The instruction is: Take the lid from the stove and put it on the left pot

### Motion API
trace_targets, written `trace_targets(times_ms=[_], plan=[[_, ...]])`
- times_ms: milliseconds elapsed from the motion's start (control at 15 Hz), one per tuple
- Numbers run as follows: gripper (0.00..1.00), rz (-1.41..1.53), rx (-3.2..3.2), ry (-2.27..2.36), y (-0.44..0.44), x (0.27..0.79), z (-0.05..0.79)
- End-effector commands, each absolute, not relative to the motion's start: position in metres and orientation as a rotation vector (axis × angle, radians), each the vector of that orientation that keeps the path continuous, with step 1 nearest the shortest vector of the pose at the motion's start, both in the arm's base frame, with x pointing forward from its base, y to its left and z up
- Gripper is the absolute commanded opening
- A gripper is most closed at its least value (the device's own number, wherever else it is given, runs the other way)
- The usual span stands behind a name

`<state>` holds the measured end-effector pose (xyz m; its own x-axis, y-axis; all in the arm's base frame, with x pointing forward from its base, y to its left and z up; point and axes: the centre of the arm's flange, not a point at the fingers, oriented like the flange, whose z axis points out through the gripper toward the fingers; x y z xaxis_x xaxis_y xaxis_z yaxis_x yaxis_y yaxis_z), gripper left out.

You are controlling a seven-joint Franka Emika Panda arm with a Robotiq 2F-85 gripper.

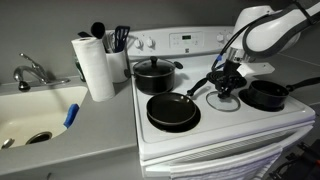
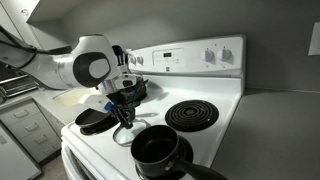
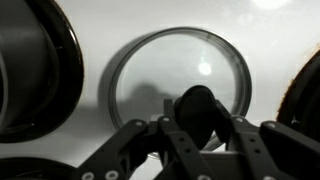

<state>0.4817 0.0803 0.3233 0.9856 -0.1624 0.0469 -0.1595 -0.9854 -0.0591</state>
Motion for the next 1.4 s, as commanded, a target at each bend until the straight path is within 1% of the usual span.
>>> trace_targets(times_ms=[0,200,600,867,1333], plan=[[0.15,-0.006,-3.139,0.244,0.076,0.487,0.341],[0.15,0.025,-3.175,0.226,0.075,0.489,0.353],[0.15,-0.053,-3.180,0.188,0.079,0.498,0.375],[0.15,-0.056,-3.194,0.199,0.081,0.500,0.388],[0.15,-0.009,-3.215,0.266,0.076,0.484,0.418]])
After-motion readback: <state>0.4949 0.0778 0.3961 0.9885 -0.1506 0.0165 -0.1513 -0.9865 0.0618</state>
